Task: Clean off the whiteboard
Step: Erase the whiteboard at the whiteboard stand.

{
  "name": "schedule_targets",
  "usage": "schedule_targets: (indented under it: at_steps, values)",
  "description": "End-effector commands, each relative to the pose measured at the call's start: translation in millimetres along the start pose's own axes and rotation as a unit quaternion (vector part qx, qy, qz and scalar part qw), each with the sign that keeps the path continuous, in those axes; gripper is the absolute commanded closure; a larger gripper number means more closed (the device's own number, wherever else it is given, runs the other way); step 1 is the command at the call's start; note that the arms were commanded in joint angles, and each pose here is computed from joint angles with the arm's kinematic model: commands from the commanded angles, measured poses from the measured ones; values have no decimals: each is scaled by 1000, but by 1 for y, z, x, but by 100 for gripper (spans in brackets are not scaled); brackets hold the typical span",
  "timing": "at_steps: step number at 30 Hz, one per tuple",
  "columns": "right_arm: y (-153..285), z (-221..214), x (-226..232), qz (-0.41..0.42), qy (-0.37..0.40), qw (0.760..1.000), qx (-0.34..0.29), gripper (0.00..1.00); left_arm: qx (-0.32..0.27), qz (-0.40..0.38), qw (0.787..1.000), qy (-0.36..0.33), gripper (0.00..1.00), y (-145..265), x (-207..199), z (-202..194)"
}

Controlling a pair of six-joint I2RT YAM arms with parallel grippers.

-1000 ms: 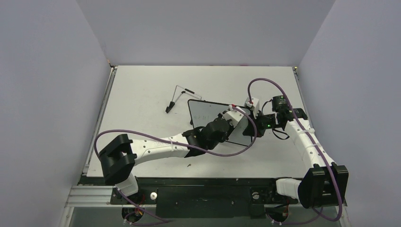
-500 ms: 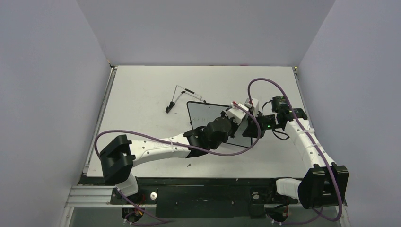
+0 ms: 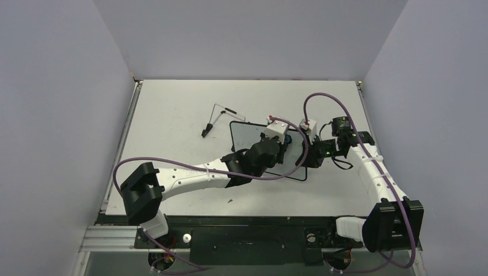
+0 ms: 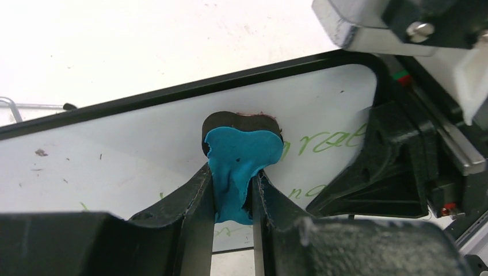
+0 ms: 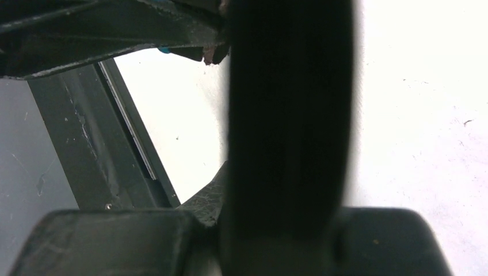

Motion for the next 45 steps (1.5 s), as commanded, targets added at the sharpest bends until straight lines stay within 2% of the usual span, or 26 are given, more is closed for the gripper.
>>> schedule_targets:
  at_steps: [1,8,16,21,28,32,36,41,45]
  values:
    - [1,10,6,25,37,998,-38,100,3,48,998,48,100,-2,12,6]
    - [1,10,5,27,33,998,-39,100,-8,-28,998,60,100,7,-19,2]
    - [1,10,5,26,32,998,-40,100,13,-127,988,89,100,10,-46,-5]
    - [2,10,5,26,32,998,-40,100,7,-113,990,90,100,11,-38,-6]
    - [3,10,5,26,32,998,-43,100,10,41,994,101,100,-2,21,-10]
    - [3,10,6,26,32,998,-43,100,4,73,992,104,100,-3,34,-10]
    - [2,10,5,27,32,998,-43,100,-6,55,993,103,100,-4,30,-2]
    - [2,9,5,28,29,998,-42,100,-21,-32,995,88,100,3,1,6]
    - [1,9,4,29,29,998,-42,100,-34,-69,993,84,100,6,-19,15]
Point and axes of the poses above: each gripper's point midway between its finger pads, its own y axis back along the fingers, its own x axis along the line the jaws close on, z = x × y, the point moved 10 cm from there along y, back along the fingers, and after that the axes turned 9 degrees about y, right-handed, at the moved point
